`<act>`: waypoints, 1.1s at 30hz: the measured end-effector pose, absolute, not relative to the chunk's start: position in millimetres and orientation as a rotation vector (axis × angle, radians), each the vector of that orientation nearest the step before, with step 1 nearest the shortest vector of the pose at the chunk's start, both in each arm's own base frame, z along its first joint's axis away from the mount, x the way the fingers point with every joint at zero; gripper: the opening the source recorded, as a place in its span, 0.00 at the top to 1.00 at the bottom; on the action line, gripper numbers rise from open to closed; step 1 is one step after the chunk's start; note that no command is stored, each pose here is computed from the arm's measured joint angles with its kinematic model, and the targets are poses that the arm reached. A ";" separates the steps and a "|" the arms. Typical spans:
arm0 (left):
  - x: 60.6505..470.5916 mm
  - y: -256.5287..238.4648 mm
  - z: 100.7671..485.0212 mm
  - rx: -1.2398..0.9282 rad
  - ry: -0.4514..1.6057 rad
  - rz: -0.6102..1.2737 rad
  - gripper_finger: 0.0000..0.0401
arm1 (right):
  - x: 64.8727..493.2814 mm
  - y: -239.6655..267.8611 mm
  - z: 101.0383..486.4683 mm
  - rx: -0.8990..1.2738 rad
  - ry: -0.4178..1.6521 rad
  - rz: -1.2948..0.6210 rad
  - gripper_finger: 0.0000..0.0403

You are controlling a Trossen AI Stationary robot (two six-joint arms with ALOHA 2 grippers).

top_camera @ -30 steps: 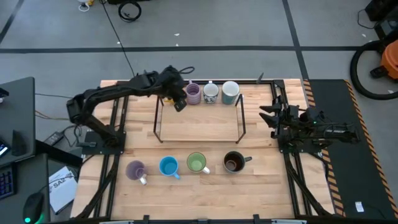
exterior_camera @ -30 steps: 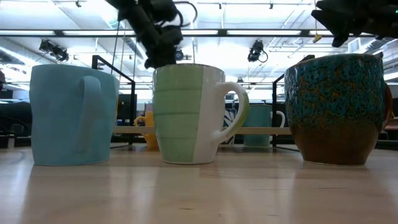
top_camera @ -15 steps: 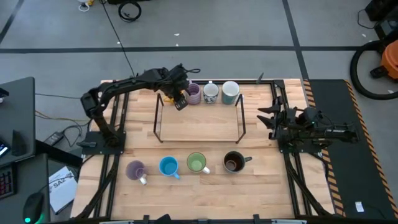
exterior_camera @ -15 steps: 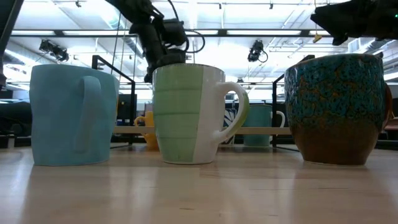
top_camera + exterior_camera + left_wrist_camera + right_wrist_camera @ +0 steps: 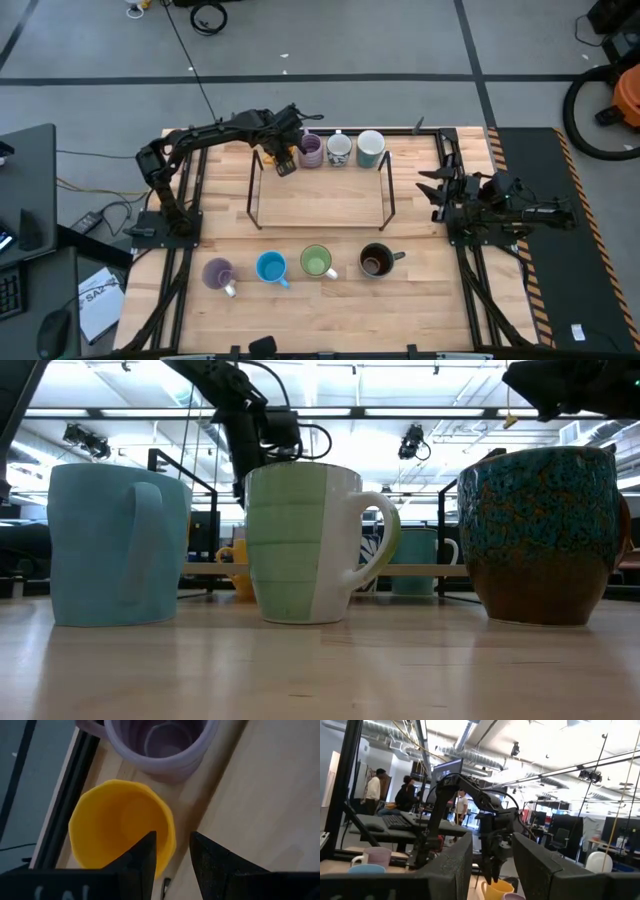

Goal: Place coffee mugs
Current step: Put the yellow mug on the shelf

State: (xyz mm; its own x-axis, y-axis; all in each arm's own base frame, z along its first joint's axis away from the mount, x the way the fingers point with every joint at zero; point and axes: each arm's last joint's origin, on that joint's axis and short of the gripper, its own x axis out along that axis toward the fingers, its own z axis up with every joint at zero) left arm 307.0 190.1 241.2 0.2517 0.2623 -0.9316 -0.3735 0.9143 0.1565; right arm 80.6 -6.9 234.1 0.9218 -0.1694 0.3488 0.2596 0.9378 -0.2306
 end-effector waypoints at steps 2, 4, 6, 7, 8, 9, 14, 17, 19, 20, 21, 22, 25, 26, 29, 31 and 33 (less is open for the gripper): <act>307.3 189.7 239.3 -0.083 1.250 0.396 0.69 | 80.9 -6.9 233.4 -0.276 -0.324 -0.222 0.64; 307.0 190.3 235.6 -0.059 1.269 0.379 0.69 | 81.5 -6.9 231.8 -0.267 -0.309 -0.217 0.64; 307.0 191.7 232.1 -0.053 1.283 0.368 0.69 | 82.0 -6.9 230.2 -0.247 -0.292 -0.212 0.64; 307.5 192.3 230.8 -0.048 1.284 0.360 0.69 | 82.3 -6.9 229.5 -0.237 -0.287 -0.209 0.64; 307.8 192.9 229.3 -0.044 1.290 0.354 0.69 | 82.4 -6.9 229.0 -0.225 -0.283 -0.205 0.64; 308.3 193.3 227.6 -0.038 1.297 0.352 0.69 | 82.5 -6.8 228.7 -0.218 -0.280 -0.200 0.64; 310.7 195.0 219.4 -0.023 1.324 0.334 0.69 | 82.7 -6.6 228.3 -0.207 -0.279 -0.193 0.64; 312.6 196.3 213.0 -0.011 1.344 0.328 0.69 | 83.0 -6.6 227.2 -0.190 -0.269 -0.189 0.64; 313.8 197.4 210.3 -0.001 1.348 0.326 0.69 | 83.2 -6.6 226.6 -0.179 -0.262 -0.187 0.64; 313.5 197.3 209.7 -0.001 1.353 0.326 0.69 | 83.3 -6.6 226.2 -0.176 -0.259 -0.185 0.64; 314.3 197.7 208.5 0.001 1.353 0.328 0.69 | 83.4 -6.6 225.8 -0.173 -0.255 -0.184 0.64; 315.5 198.5 207.1 0.001 1.349 0.330 0.70 | 83.5 -6.5 225.5 -0.173 -0.252 -0.181 0.64; 314.2 200.0 204.0 -0.005 1.369 0.334 0.72 | 83.7 -6.0 225.3 -0.171 -0.251 -0.164 0.64; 314.7 200.4 203.4 -0.001 1.367 0.336 0.73 | 83.6 -6.0 225.4 -0.171 -0.253 -0.161 0.64; 313.3 202.3 202.7 0.001 1.374 0.335 0.77 | 83.6 -5.9 225.6 -0.164 -0.256 -0.160 0.64; 312.8 203.0 202.7 0.008 1.377 0.330 0.80 | 83.6 -5.9 225.6 -0.164 -0.256 -0.158 0.64; 312.0 204.2 202.7 0.005 1.377 0.333 0.85 | 83.6 -5.8 225.7 -0.164 -0.257 -0.157 0.64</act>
State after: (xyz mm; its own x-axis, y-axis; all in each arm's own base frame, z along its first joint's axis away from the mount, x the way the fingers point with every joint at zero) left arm 312.0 204.2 202.7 0.1533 0.2353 -0.9598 -0.2293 0.9532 0.1970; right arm 83.6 -5.8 225.7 0.9551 -0.1334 0.2646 0.1751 0.9744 -0.1409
